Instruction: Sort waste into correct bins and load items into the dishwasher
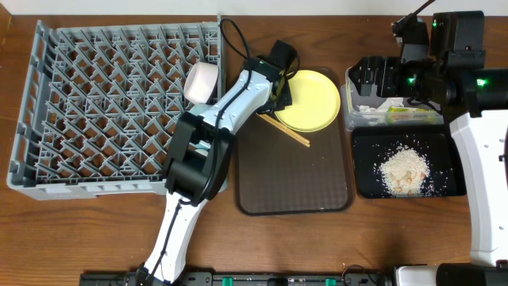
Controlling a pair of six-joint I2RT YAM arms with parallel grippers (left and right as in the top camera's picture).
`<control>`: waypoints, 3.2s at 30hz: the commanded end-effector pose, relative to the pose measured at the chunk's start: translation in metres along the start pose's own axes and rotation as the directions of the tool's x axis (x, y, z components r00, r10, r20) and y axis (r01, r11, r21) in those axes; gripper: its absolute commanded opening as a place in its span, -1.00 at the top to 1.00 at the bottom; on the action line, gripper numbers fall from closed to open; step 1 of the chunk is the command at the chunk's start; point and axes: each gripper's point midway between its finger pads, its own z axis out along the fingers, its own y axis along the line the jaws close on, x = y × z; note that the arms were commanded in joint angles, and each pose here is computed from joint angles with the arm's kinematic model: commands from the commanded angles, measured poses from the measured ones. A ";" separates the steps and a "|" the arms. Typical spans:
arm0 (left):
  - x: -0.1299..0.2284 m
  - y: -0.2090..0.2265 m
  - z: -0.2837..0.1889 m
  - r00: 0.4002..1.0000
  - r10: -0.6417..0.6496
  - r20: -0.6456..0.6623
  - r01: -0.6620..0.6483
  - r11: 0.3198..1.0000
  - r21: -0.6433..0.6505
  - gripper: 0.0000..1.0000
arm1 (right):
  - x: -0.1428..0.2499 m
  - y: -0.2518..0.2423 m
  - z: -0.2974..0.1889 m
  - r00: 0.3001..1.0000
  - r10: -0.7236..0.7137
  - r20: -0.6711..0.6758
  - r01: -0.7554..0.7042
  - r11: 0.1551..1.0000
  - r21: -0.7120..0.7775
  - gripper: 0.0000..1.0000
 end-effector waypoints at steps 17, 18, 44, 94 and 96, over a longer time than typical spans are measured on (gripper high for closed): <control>0.010 0.007 -0.003 1.000 -0.011 -0.018 0.011 1.000 -0.026 0.85 | -0.003 -0.001 -0.002 1.000 -0.004 0.008 0.003 1.000 0.007 -0.99; 0.008 0.005 -0.008 1.000 -0.012 -0.010 0.011 1.000 -0.019 0.85 | -0.003 -0.001 -0.002 1.000 -0.004 0.008 0.003 1.000 0.007 -0.98; 0.012 -0.004 -0.038 0.999 -0.039 -0.024 0.040 0.998 0.047 0.45 | -0.003 -0.001 -0.002 1.000 -0.004 0.008 0.003 1.000 0.007 -0.99; 0.021 -0.006 0.012 0.988 -0.080 -0.133 0.096 0.989 0.117 0.85 | -0.002 0.000 -0.001 1.000 -0.007 0.006 0.007 1.000 0.007 -0.99; 0.017 -0.005 0.007 0.986 -0.089 -0.139 0.109 0.984 0.139 0.85 | -0.002 0.000 -0.001 1.000 -0.007 0.006 0.007 1.000 0.007 -0.98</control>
